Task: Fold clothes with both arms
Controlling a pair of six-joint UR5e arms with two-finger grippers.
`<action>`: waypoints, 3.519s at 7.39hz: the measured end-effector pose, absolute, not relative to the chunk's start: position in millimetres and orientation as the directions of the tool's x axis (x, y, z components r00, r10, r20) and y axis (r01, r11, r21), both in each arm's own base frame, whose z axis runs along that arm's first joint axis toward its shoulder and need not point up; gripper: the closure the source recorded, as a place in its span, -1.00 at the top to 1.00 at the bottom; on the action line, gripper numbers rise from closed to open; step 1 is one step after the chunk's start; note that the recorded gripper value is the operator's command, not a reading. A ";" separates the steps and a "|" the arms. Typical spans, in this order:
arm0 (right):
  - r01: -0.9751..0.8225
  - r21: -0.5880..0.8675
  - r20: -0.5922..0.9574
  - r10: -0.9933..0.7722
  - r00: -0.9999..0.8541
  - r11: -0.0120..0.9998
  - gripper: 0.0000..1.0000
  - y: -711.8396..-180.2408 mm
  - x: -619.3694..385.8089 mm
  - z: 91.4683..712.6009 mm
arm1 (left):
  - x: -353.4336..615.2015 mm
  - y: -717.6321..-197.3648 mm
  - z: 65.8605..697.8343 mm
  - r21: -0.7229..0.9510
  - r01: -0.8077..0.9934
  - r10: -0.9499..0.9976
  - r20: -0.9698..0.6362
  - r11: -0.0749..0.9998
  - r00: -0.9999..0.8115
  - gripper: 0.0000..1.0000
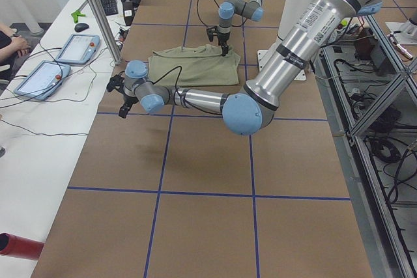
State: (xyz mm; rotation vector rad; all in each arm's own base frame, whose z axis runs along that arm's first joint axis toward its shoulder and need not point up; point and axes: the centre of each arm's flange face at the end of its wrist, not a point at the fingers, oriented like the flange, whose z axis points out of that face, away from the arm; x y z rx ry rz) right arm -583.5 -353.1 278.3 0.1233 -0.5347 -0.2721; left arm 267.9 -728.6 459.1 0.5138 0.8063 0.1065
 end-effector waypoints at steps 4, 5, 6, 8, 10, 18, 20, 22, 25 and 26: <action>0.251 0.123 0.363 -0.279 0.889 0.960 0.98 -355.9 -516.2 313.8 | 267.9 -728.4 459.4 0.477 0.100 0.282 -0.662 0.873 0.694 1.00; 0.239 0.130 0.371 -0.271 0.888 0.962 0.98 -355.2 -506.8 311.9 | 268.1 -728.4 459.2 0.477 0.100 0.282 -0.663 0.873 0.694 1.00; 0.201 0.156 0.417 -0.249 0.874 0.967 1.00 -360.7 -507.0 299.2 | 268.6 -728.3 458.7 0.477 0.100 0.283 -0.663 0.873 0.693 1.00; 0.090 0.230 0.566 -0.209 0.798 0.969 1.00 -384.4 -538.0 266.3 | 269.0 -728.3 457.7 0.478 0.101 0.284 -0.664 0.873 0.692 1.00; 0.050 0.250 0.620 -0.199 0.759 0.967 -0.16 -407.4 -583.9 245.2 | 269.2 -728.3 457.5 0.478 0.101 0.284 -0.664 0.872 0.692 1.00; 0.050 0.254 0.613 -0.201 0.764 0.966 -1.00 -419.3 -593.6 245.4 | 269.9 -728.0 457.7 0.479 0.099 0.285 -0.663 0.872 0.692 1.00; 0.029 0.243 0.606 -0.175 0.776 0.970 -1.00 -430.4 -577.5 246.2 | 270.2 -727.8 457.2 0.480 0.100 0.286 -0.664 0.872 0.691 1.00; 0.016 0.220 0.577 -0.143 0.804 0.975 -0.62 -428.1 -539.9 261.8 | 270.0 -727.5 456.8 0.486 0.102 0.291 -0.665 0.868 0.688 1.00; 0.016 0.204 0.528 -0.124 0.840 0.979 1.00 -412.9 -516.1 303.1 | 269.6 -727.4 456.9 0.487 0.105 0.291 -0.666 0.867 0.687 1.00; 0.009 0.212 0.528 -0.122 0.841 0.977 1.00 -414.2 -516.3 303.3 | 269.7 -727.3 456.9 0.486 0.105 0.290 -0.666 0.867 0.687 1.00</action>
